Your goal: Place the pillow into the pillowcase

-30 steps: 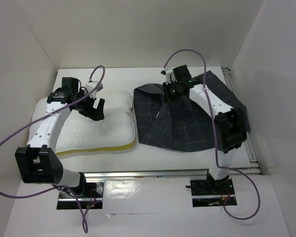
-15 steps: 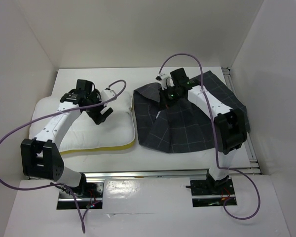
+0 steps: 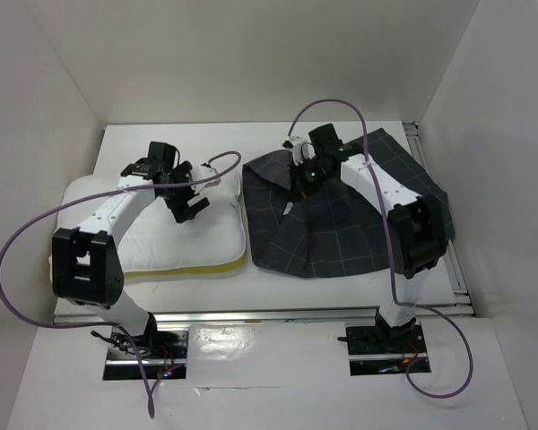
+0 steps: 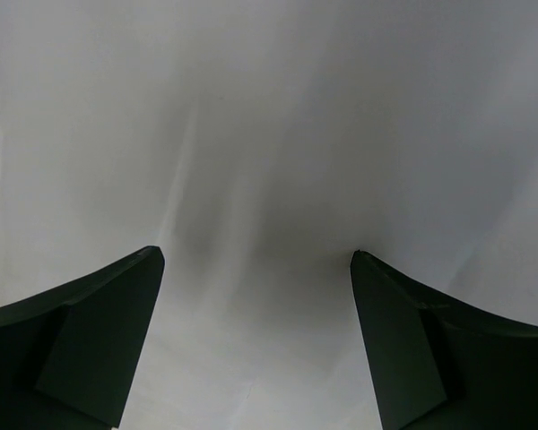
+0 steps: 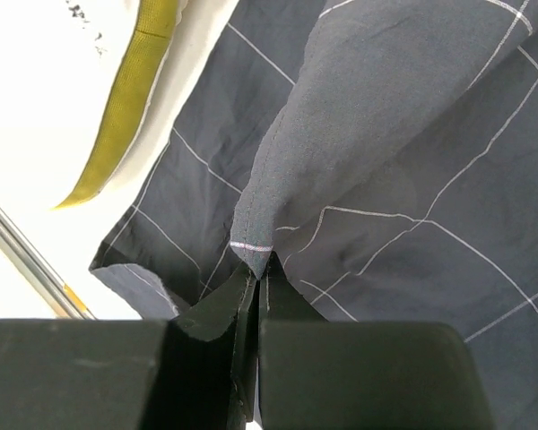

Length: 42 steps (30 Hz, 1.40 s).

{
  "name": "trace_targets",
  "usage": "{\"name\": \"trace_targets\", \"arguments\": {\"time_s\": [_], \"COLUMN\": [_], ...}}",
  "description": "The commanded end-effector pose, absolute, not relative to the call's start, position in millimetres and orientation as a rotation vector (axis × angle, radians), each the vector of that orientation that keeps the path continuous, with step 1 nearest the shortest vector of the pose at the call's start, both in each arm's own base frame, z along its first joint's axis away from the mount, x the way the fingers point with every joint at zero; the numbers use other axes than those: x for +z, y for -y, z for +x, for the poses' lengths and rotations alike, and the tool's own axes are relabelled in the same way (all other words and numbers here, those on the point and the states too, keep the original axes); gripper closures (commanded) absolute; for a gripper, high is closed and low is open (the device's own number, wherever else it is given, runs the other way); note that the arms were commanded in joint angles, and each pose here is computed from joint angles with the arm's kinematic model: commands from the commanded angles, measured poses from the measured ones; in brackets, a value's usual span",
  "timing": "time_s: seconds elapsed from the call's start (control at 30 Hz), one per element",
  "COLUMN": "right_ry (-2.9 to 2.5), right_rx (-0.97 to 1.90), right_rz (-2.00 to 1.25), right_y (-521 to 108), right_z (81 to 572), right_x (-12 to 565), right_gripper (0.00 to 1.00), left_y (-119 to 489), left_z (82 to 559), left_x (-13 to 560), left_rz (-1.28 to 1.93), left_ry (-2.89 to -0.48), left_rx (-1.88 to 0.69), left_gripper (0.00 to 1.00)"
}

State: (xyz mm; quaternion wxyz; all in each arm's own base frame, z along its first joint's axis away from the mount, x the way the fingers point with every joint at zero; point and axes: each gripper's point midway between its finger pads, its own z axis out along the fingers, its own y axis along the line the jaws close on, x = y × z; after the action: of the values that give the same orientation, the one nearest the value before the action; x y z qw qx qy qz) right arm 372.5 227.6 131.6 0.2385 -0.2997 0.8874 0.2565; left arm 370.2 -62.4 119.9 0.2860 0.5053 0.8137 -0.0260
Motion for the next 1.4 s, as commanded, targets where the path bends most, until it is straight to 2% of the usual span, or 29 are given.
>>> {"name": "trace_targets", "arguments": {"time_s": [0.0, 0.37, 0.73, 0.87, 0.9, 0.97, 1.03, 1.07, 1.13, 1.37], "right_ry": [-2.335, -2.301, -2.312, -2.312, -2.324, -2.321, -2.347, -2.335, -2.343, -2.327], "right_rx": [0.698, 0.695, 0.786, 0.781, 0.784, 0.768, 0.774, 0.771, 0.758, 0.74], "right_rz": [-0.826, -0.817, -0.873, -0.893, -0.892, -0.9, -0.899, -0.899, -0.906, -0.904], "right_y": [-226.6, -215.9, -221.4, -220.0, -220.0, -218.5, -217.5, -218.1, -215.8, -214.6], "right_z": [379.7, 382.9, 366.5, 364.4, 364.6, 365.4, 362.4, 364.2, 362.7, 364.4], "right_x": [172.6, 200.5, 211.6, 213.0, 211.7, 214.0, 211.2, 215.2, 215.8, 222.3], "right_gripper": [1.0, 1.0, 1.0, 1.0, 1.0, 1.0, 1.0, 1.0, 1.0, 1.0], "left_y": [88.2, 97.3, 88.7, 89.4, 89.3, 90.2, 92.1, 92.1, 93.0, 97.4], "left_z": [357.3, 337.4, 349.7, 354.3, 354.2, 360.2, 360.8, 360.8, 365.4, 368.8], "left_x": [119.0, 102.2, 56.3, 38.6, 34.2, 31.9, 22.7, 22.7, 20.4, 55.1], "left_rz": [1.415, 1.474, 1.544, 1.557, 1.562, 1.568, 1.563, 1.562, 1.543, 1.511], "left_ry": [-2.159, -2.173, -2.123, -2.171, -2.19, -2.21, -2.238, -2.238, -2.238, -2.155], "left_rx": [-0.293, -0.434, -0.304, -0.344, -0.36, -0.378, -0.413, -0.413, -0.407, -0.369], "left_gripper": [0.0, 0.0, 0.0, 0.02, 0.09, 0.3, 0.55, 0.78, 1.0, 1.0]}}
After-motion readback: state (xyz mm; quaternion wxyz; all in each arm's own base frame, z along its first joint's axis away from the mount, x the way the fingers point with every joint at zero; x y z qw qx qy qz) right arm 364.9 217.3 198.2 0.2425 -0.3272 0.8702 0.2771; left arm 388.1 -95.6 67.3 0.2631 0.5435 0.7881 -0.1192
